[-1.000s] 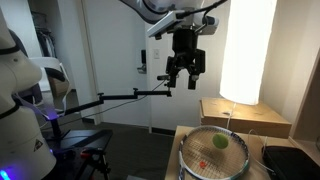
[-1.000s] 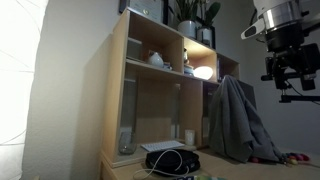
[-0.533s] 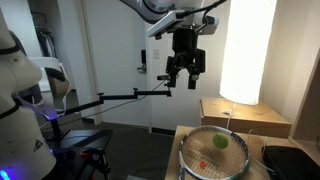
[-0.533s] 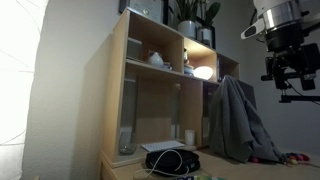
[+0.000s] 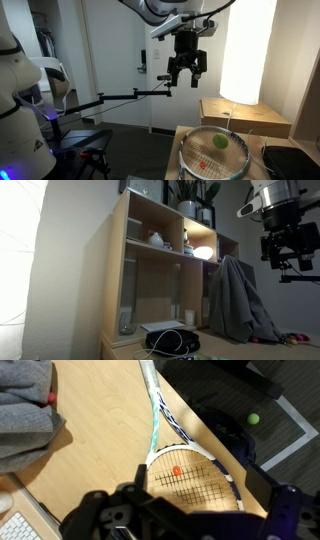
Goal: Pick the ball on the racket and drop it on the floor
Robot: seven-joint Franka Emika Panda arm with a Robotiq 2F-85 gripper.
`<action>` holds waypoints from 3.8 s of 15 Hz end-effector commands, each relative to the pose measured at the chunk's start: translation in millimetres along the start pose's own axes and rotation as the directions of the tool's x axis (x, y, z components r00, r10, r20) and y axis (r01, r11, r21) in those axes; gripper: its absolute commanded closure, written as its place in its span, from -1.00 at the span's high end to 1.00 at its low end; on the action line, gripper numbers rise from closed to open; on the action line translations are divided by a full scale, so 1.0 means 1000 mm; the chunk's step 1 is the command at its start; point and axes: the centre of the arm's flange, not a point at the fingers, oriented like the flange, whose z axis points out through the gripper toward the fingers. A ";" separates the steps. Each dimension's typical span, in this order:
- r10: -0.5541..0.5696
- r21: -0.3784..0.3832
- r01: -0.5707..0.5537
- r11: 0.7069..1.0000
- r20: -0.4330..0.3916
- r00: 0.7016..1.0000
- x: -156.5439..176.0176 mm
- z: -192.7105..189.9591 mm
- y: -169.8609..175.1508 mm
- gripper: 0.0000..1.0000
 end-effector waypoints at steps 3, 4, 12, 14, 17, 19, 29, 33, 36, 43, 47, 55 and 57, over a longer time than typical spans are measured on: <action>-0.136 -0.013 0.135 0.991 -0.048 0.990 0.050 -0.022 -0.017 1.00; -0.161 -0.019 0.160 0.987 -0.060 0.985 0.058 -0.026 -0.022 1.00; -0.275 -0.080 0.264 0.961 -0.200 0.940 0.112 -0.081 -0.044 1.00; -0.256 -0.076 0.246 0.966 -0.173 0.951 0.094 -0.070 -0.050 1.00; -0.256 -0.073 0.247 0.966 -0.167 0.952 0.094 -0.066 -0.049 1.00; -0.255 -0.072 0.246 0.967 -0.166 0.953 0.094 -0.066 -0.049 1.00; -0.257 -0.054 0.252 0.966 -0.133 0.957 0.104 -0.064 -0.040 1.00; -0.262 -0.025 0.261 0.965 -0.078 0.962 0.120 -0.049 -0.034 1.00; -0.279 -0.004 0.279 0.960 -0.046 0.959 0.134 -0.038 -0.031 1.00; -0.256 -0.160 0.227 0.961 -0.190 0.948 0.132 -0.050 -0.036 1.00; -0.258 -0.203 0.209 0.957 -0.258 0.931 0.148 -0.069 -0.034 1.00; -0.252 -0.235 0.186 0.954 -0.291 0.923 0.138 -0.083 -0.040 1.00; -0.252 -0.235 0.186 0.954 -0.291 0.923 0.138 -0.083 -0.040 1.00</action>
